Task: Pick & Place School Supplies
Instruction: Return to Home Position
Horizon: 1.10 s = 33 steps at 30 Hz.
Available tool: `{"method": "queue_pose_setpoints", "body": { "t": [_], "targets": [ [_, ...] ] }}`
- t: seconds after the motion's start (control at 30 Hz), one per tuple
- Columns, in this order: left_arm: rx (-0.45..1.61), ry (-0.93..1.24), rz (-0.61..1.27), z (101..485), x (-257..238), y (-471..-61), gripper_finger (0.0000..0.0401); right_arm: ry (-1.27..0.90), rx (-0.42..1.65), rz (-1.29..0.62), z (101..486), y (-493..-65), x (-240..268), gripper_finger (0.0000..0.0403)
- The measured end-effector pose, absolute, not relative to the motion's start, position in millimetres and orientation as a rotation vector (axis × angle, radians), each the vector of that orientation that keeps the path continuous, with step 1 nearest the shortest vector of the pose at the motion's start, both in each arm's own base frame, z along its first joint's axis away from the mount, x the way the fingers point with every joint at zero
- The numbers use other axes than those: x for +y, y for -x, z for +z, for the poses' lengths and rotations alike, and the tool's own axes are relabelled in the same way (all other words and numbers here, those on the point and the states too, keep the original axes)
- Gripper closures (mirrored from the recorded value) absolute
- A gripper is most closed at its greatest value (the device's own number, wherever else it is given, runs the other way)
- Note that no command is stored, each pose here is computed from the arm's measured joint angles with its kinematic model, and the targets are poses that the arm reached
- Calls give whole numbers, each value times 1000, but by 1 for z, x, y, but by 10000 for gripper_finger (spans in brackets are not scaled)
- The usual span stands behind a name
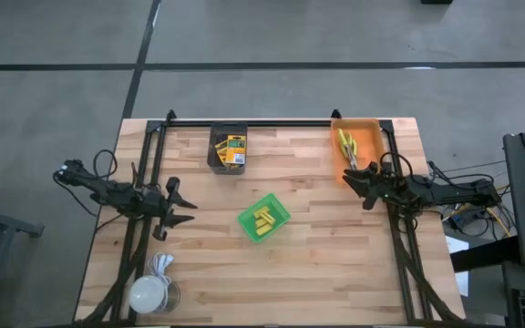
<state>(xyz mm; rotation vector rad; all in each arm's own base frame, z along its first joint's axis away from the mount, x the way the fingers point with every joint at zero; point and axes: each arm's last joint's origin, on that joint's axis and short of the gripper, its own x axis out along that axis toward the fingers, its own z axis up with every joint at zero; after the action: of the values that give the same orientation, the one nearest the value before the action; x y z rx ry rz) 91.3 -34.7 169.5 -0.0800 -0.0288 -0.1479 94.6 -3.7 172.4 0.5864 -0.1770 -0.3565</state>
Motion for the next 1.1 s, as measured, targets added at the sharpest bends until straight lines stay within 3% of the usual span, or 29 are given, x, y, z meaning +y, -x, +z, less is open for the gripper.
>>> {"method": "queue_pose_setpoints", "body": {
  "t": [0.2, 1.1],
  "targets": [
    [-4, -50, -146, 167, -36, -93, 252, -584, -166, -360, 171, -95, -4, 237],
    [3, -47, -145, 166, -36, -93, 252, -586, -166, -356, 171, -95, -3, 240]
  ]
}}
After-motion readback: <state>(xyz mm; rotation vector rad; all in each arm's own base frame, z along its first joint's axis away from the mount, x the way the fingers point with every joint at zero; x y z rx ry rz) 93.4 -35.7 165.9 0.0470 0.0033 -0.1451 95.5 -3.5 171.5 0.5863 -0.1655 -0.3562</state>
